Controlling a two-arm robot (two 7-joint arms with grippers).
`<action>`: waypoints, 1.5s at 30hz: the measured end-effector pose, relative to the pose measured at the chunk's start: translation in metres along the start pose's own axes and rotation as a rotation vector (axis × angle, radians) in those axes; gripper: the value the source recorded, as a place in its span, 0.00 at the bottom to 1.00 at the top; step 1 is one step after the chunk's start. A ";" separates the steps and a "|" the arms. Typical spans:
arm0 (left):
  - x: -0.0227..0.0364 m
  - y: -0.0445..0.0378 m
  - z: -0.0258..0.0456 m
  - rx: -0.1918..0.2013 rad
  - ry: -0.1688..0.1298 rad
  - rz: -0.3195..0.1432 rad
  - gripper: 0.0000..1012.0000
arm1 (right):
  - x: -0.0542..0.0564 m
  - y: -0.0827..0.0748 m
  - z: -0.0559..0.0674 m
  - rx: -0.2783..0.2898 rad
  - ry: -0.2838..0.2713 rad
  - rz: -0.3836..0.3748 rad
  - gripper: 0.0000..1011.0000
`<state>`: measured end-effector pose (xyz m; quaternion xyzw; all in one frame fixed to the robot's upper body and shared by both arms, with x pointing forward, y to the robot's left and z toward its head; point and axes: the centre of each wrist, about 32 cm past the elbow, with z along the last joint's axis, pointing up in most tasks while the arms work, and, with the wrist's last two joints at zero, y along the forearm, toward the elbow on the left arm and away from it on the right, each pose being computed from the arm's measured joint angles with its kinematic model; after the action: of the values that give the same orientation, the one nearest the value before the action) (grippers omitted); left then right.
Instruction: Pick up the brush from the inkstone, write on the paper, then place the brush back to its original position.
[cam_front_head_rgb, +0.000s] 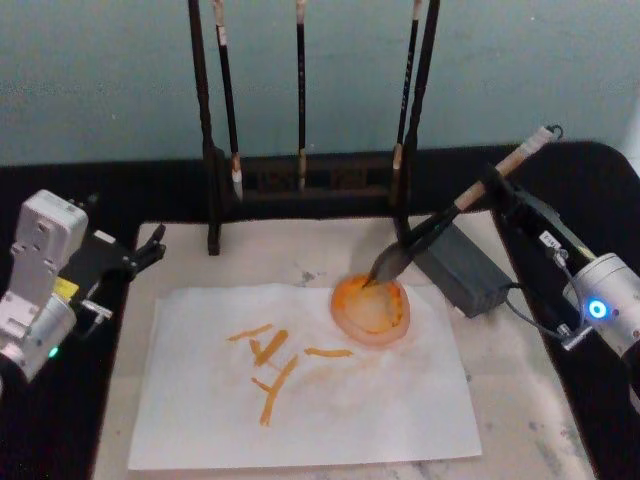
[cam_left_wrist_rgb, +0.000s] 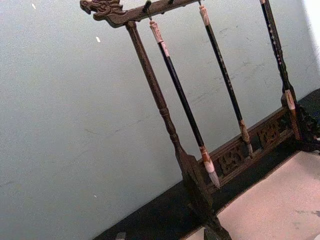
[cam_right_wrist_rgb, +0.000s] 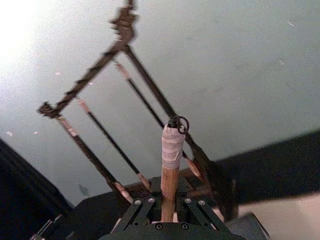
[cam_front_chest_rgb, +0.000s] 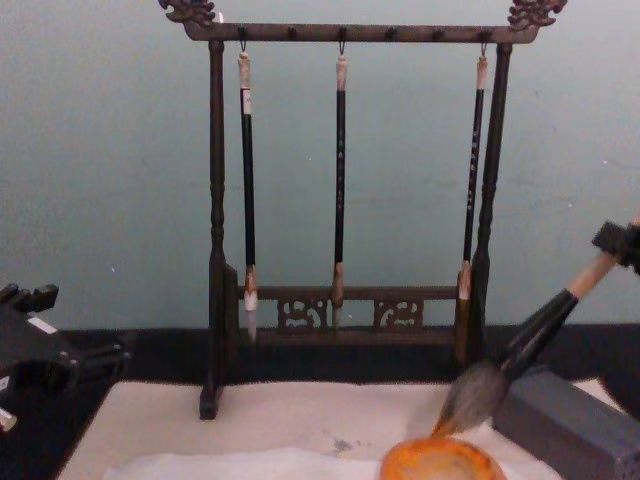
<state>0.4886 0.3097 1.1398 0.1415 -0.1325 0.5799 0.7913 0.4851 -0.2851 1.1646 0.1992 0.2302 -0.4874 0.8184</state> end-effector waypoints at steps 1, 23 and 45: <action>0.0000 0.0000 0.0000 0.000 0.000 0.000 1.00 | 0.001 0.000 0.000 -0.005 0.015 -0.009 0.16; 0.0000 0.0000 0.0000 0.000 0.000 0.000 1.00 | 0.030 0.020 -0.001 -0.130 0.342 -0.160 0.16; 0.0000 0.0000 0.0000 0.000 0.000 0.000 1.00 | 0.036 0.018 -0.007 -0.177 0.482 -0.202 0.16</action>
<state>0.4886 0.3097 1.1398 0.1415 -0.1325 0.5799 0.7913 0.5150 -0.2984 1.1405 0.2131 0.4788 -0.4828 0.7015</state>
